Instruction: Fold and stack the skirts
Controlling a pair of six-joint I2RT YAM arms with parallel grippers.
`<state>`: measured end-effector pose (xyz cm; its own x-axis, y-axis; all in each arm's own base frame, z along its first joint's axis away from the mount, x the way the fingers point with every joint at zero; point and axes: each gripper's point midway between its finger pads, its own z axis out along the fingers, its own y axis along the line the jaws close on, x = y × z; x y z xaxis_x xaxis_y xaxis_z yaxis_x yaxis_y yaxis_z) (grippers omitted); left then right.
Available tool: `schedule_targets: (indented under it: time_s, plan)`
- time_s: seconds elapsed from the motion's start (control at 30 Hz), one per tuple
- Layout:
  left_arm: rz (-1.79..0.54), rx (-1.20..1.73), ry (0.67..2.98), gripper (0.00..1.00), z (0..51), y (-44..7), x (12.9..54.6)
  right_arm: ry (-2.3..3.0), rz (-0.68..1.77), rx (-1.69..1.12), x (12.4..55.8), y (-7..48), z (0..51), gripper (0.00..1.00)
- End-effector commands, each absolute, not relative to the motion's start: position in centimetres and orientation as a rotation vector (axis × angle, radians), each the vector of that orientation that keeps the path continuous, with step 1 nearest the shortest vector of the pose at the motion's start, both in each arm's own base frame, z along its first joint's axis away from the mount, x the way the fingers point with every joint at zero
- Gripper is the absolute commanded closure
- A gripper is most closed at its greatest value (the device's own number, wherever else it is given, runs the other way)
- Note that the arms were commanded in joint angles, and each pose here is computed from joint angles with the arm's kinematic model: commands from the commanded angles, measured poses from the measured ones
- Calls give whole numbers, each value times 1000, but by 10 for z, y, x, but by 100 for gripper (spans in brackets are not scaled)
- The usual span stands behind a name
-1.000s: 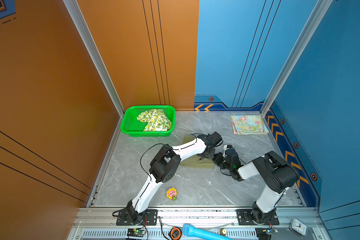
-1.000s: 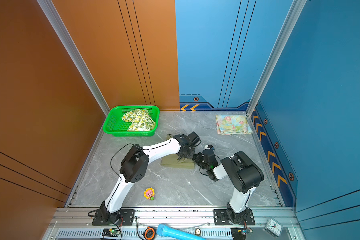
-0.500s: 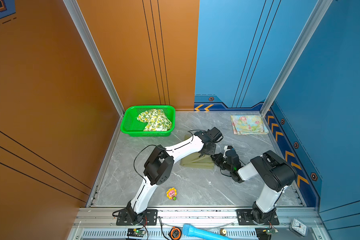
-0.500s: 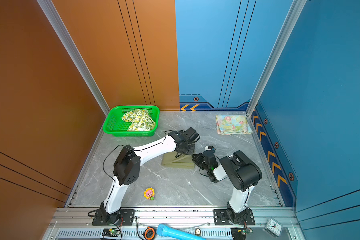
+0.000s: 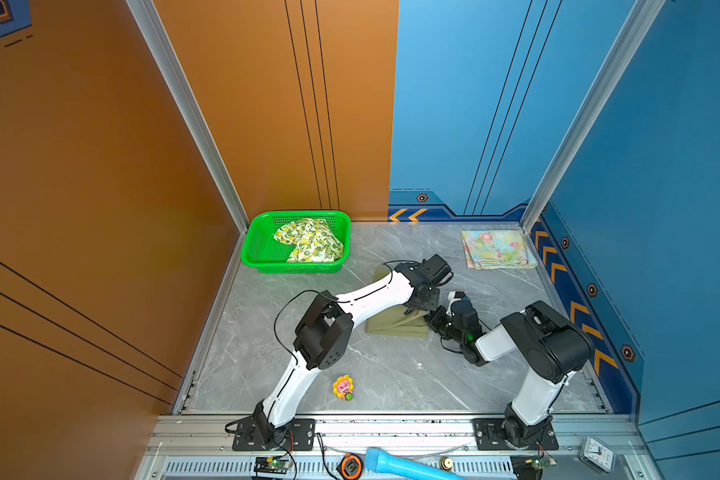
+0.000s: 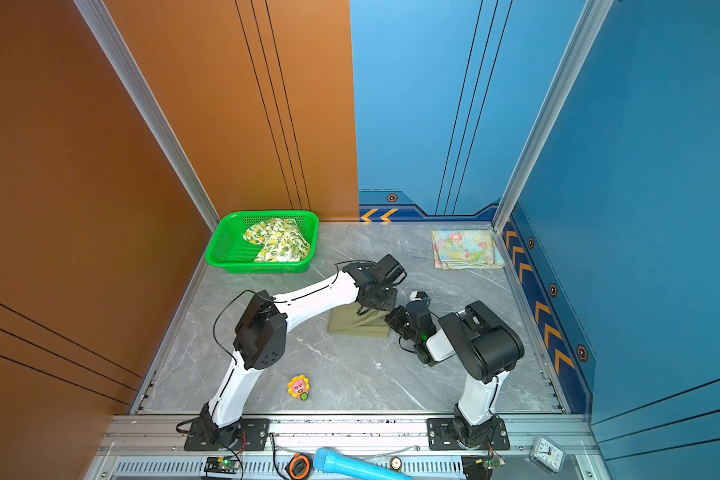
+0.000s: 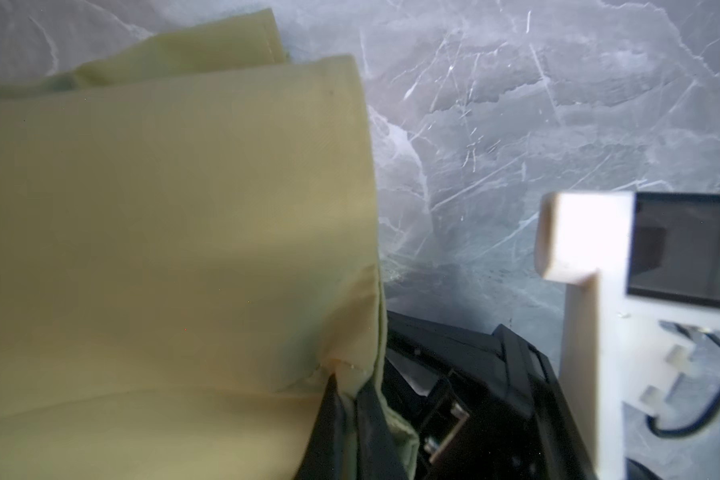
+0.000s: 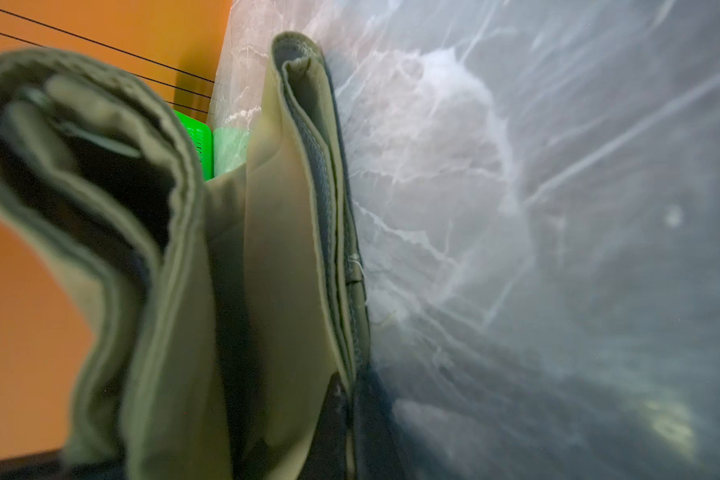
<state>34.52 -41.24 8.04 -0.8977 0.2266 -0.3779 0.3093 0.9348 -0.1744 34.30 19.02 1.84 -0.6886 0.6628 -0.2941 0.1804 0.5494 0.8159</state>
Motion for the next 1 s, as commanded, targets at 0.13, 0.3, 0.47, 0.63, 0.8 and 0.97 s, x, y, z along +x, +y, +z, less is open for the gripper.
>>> schedule_targets:
  time_s: [0.13,0.3,0.47,0.63,0.8,0.97]
  plan:
    - [-348,351,2793,100,55,-416,348,2416,885,787,302,169,-40,93]
    - [-374,312,2810,100,45,-416,352,2417,874,802,302,162,-40,86]
    - [-389,291,2812,100,42,-415,357,2414,851,816,301,151,-37,77]
    - [-388,280,2822,100,35,-413,361,2405,851,823,300,139,-30,70]
    - [-395,279,2834,100,27,-414,361,2412,849,809,297,133,-24,63]
    - [-419,276,2845,93,22,-418,360,2421,889,780,294,136,-20,56]
